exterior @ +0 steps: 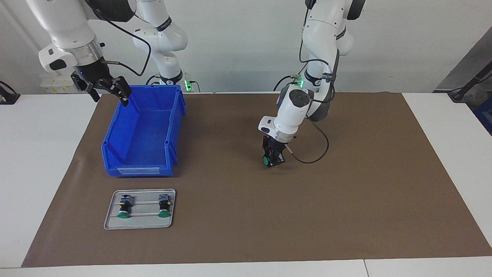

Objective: Place and press button with both arms
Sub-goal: 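Close the left gripper around the green-capped button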

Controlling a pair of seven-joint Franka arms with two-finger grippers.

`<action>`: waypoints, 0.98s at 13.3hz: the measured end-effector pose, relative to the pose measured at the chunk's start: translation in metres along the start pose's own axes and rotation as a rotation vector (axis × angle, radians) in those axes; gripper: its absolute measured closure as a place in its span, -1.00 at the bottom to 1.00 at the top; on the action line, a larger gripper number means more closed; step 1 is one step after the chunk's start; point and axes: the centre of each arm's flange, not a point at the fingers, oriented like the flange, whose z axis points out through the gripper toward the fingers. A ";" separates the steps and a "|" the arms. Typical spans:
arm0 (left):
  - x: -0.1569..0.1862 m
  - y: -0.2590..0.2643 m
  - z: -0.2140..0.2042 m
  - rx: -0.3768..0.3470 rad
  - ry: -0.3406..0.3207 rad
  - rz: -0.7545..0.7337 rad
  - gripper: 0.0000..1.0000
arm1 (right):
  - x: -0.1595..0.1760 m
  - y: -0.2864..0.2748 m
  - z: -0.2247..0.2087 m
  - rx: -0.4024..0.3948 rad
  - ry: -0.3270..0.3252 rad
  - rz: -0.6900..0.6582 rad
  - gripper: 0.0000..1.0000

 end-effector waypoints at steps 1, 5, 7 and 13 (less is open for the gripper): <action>0.002 -0.003 -0.003 0.006 0.006 -0.003 0.18 | 0.000 0.000 0.000 0.000 0.000 0.000 -1.00; -0.006 -0.030 -0.019 0.016 0.055 -0.080 0.18 | 0.000 0.000 0.000 0.000 0.000 0.001 -1.00; -0.009 -0.039 -0.026 0.002 0.101 -0.118 0.18 | 0.000 0.000 0.000 0.000 0.000 0.013 -1.00; -0.043 -0.073 -0.051 -0.055 0.266 -0.177 0.18 | 0.000 0.000 0.000 0.000 -0.001 0.017 -1.00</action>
